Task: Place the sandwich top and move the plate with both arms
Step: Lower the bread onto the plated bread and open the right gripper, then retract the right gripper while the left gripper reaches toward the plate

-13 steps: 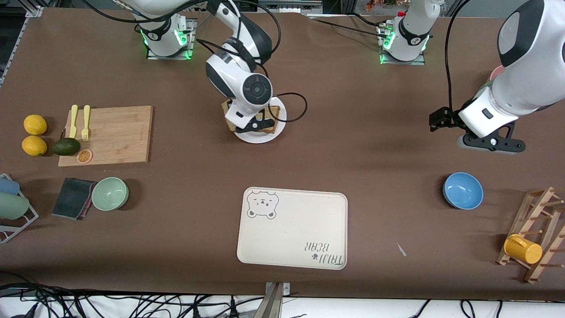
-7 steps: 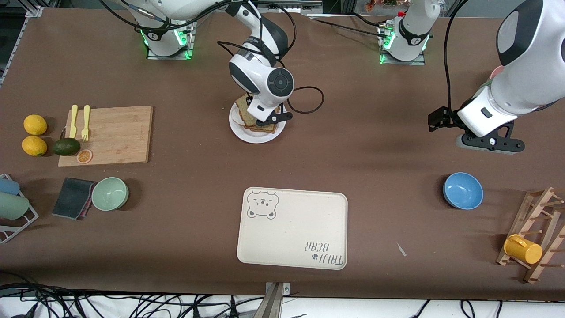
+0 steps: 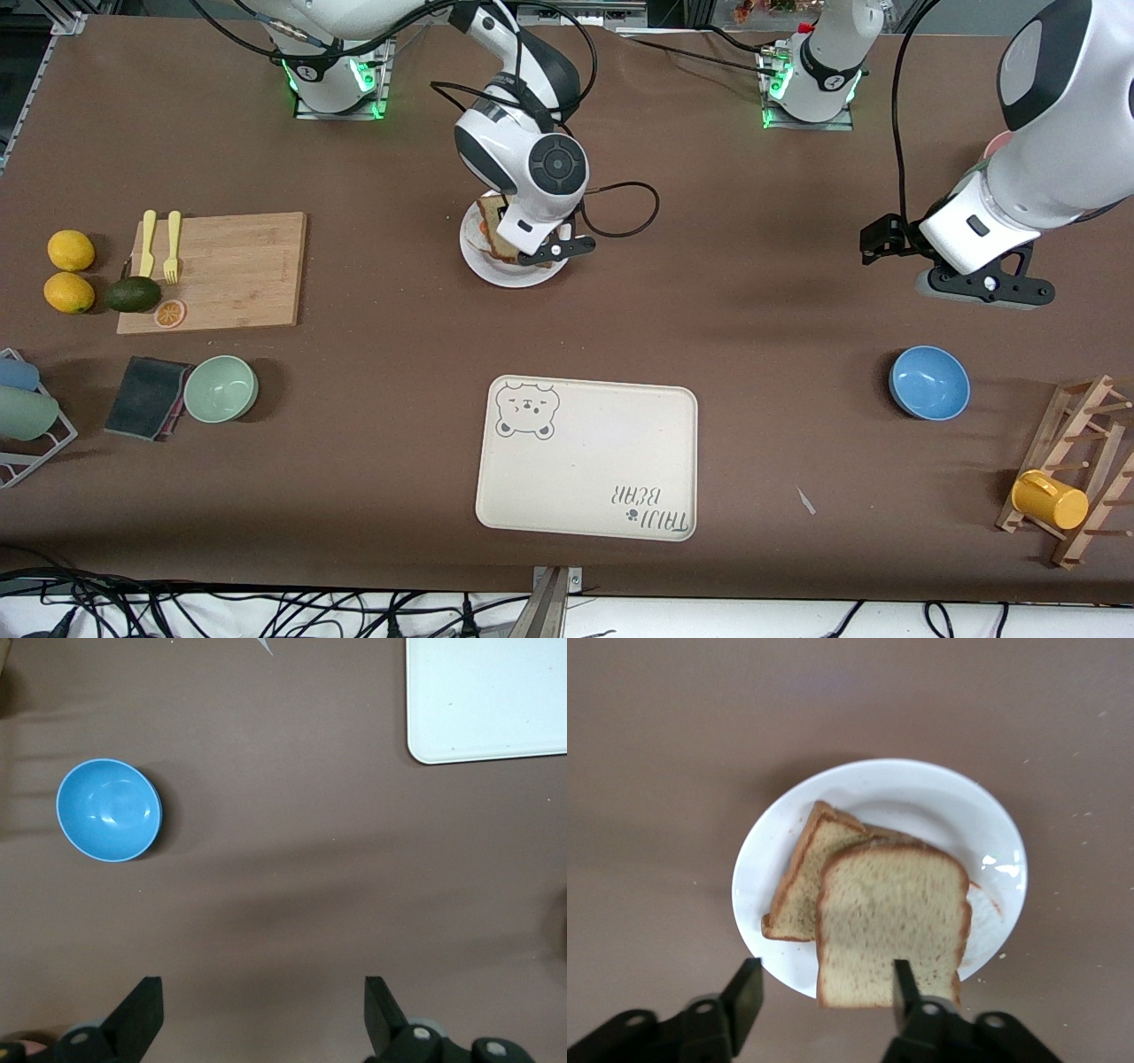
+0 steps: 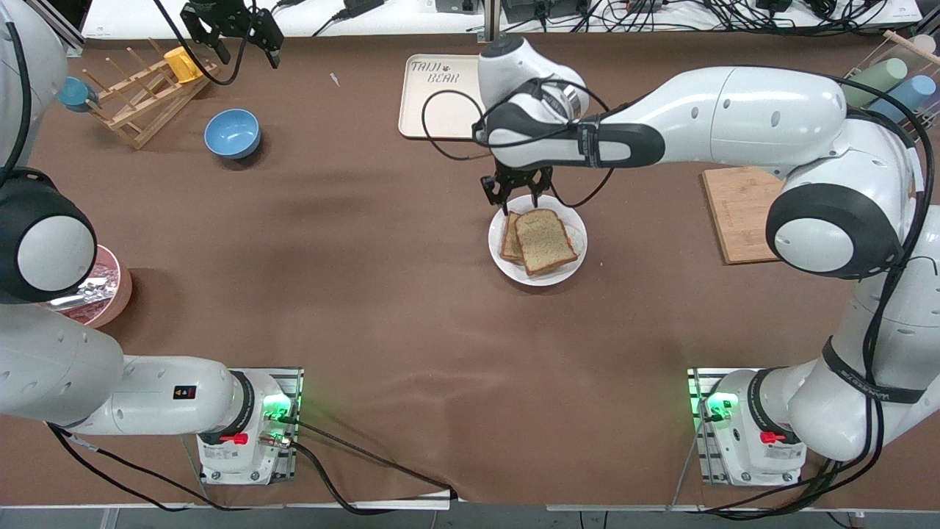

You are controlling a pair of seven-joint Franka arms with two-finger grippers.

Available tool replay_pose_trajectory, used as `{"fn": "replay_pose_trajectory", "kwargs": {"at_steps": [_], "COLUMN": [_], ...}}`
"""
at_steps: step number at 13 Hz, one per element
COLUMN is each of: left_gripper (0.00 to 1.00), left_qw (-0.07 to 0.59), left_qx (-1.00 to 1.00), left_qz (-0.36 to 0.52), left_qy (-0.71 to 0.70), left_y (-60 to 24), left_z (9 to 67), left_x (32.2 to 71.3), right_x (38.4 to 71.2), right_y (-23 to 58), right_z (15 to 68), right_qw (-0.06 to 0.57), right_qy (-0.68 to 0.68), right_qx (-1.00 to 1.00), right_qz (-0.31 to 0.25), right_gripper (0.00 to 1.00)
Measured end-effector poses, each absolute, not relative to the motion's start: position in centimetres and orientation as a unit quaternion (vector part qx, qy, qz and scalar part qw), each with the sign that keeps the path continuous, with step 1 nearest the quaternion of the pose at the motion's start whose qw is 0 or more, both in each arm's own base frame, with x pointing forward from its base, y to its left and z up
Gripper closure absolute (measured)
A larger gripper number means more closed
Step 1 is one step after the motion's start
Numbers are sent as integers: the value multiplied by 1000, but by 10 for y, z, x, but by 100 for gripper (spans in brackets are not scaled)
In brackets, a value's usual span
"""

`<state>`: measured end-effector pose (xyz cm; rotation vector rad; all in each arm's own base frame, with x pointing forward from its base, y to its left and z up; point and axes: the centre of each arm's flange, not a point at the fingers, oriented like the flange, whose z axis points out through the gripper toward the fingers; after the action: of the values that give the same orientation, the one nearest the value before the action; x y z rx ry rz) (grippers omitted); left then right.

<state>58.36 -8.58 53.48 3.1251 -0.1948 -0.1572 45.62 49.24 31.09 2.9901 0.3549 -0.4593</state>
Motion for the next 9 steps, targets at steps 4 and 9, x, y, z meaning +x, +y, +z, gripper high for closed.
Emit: {"fn": "replay_pose_trajectory", "kwargs": {"at_steps": [4,9], "left_gripper": [0,0], "left_qw": [3,3], "left_qx": [997,997], "left_qz": [-50,-50], "left_qy": [-62,-62], "left_y": [-86,-86], "left_z": [535,535], "left_x": [584,584], "right_x": [484,554], "right_y": [470,375], "right_z": [338,403], "right_qw": [52,17], "right_qy": [100,79], "right_qx": [980,978], "right_qz": [-165,-193], "right_gripper": [0,0]}}
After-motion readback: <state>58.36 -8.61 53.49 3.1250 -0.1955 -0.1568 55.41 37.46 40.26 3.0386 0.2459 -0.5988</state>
